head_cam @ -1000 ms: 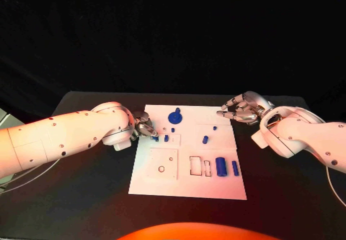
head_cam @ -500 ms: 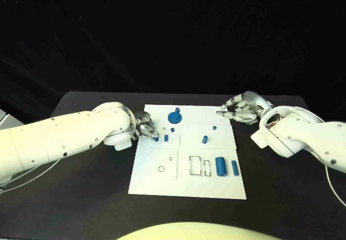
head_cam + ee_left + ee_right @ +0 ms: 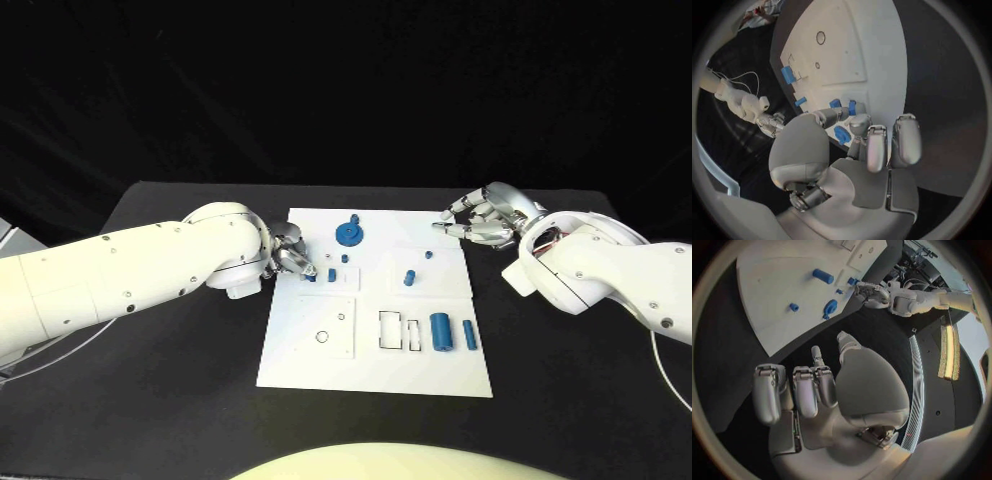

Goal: Assemble the parts on the task board

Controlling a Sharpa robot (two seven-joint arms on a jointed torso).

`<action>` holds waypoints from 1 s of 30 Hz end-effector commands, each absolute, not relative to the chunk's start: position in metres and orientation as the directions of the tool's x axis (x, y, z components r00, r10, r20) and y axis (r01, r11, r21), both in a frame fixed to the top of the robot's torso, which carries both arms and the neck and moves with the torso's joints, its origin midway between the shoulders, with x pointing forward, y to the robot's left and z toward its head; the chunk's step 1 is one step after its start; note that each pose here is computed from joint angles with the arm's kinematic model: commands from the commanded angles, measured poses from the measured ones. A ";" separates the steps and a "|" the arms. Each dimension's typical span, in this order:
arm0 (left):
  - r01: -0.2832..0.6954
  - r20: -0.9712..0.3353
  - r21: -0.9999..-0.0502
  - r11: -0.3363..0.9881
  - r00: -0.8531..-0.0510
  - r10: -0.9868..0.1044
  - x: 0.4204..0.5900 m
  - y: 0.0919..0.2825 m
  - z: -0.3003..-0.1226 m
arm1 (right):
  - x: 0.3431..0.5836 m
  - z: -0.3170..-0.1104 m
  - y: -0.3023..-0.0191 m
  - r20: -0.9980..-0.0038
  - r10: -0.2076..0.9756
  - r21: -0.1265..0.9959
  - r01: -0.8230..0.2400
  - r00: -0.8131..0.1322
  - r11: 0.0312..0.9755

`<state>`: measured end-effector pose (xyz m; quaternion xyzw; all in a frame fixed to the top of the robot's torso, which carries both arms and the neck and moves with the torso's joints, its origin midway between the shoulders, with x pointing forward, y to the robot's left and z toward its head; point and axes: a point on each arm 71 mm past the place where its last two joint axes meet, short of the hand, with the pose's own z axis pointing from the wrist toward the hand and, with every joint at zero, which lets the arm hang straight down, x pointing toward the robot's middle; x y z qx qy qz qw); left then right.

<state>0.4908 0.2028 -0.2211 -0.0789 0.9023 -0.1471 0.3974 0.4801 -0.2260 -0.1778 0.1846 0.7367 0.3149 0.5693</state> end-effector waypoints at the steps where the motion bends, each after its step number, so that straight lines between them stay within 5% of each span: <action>1: 0.003 -0.680 -0.310 0.951 -0.699 -0.220 0.488 0.200 -0.225 | 0.479 -0.178 -0.224 -0.724 0.620 0.672 -0.105 -0.303 0.733; 30: 0.015 -0.642 -0.312 0.950 -0.741 -0.199 0.488 0.189 -0.229 | 0.479 -0.178 -0.226 -0.724 0.622 0.672 -0.102 -0.298 0.733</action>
